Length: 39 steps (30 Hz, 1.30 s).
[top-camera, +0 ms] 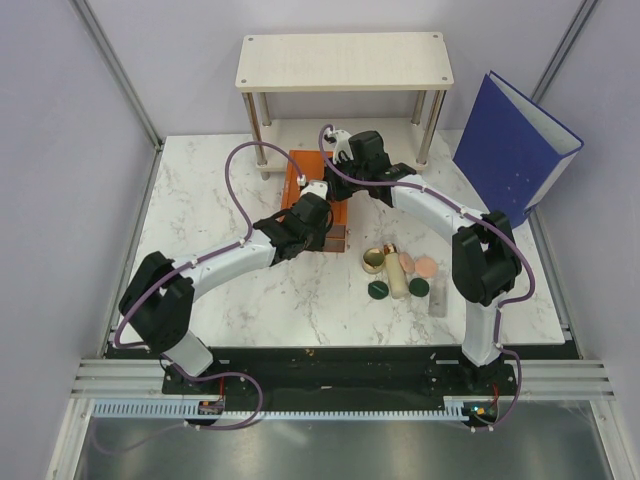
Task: Organize the makeup
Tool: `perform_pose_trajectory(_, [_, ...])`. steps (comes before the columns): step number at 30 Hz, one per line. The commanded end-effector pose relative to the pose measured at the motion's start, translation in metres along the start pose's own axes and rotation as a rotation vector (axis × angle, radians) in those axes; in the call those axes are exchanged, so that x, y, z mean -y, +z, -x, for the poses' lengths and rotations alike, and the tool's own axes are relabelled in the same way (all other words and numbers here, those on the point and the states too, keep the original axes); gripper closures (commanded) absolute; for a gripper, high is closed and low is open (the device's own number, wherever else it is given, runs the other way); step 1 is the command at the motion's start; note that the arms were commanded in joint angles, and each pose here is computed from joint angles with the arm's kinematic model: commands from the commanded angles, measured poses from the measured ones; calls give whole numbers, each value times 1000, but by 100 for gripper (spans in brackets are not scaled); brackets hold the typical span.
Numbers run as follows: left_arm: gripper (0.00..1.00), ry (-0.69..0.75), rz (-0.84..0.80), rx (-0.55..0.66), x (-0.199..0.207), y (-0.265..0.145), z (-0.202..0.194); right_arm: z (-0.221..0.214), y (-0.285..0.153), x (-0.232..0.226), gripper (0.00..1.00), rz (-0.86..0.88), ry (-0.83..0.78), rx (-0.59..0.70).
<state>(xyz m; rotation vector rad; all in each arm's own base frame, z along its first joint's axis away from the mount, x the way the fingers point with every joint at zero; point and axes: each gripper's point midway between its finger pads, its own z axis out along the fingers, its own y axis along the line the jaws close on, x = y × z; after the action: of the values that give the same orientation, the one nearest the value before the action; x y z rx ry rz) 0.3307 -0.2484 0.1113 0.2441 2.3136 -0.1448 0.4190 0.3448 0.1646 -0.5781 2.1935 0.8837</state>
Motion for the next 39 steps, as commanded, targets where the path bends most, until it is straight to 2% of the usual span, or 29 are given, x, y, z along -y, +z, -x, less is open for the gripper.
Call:
perform_pose_trajectory(1, [98, -62, 55, 93, -6, -2, 31, -83, 12, 23, 100, -62, 90, -244])
perform_pose_trajectory(6, [98, -39, 47, 92, -5, -9, 28, -84, 12, 24, 100, -63, 95, -246])
perform_pose_trajectory(13, [98, 18, 22, 55, 1, -30, 3, -88, 14, 25, 100, -60, 99, -251])
perform_pose_trajectory(20, [98, 51, 0, -32, -3, -52, -33, -94, 17, 26, 100, -52, 109, -262])
perform_pose_trajectory(26, [98, 29, -131, -127, 11, -72, -68, -96, 18, 26, 100, -50, 115, -264])
perform_pose_trajectory(30, [98, 22, -149, -180, 8, -82, -92, -97, 20, 25, 100, -45, 117, -267])
perform_pose_trajectory(39, [98, 60, -167, -265, 7, -86, -122, -99, 21, 26, 100, -45, 123, -271])
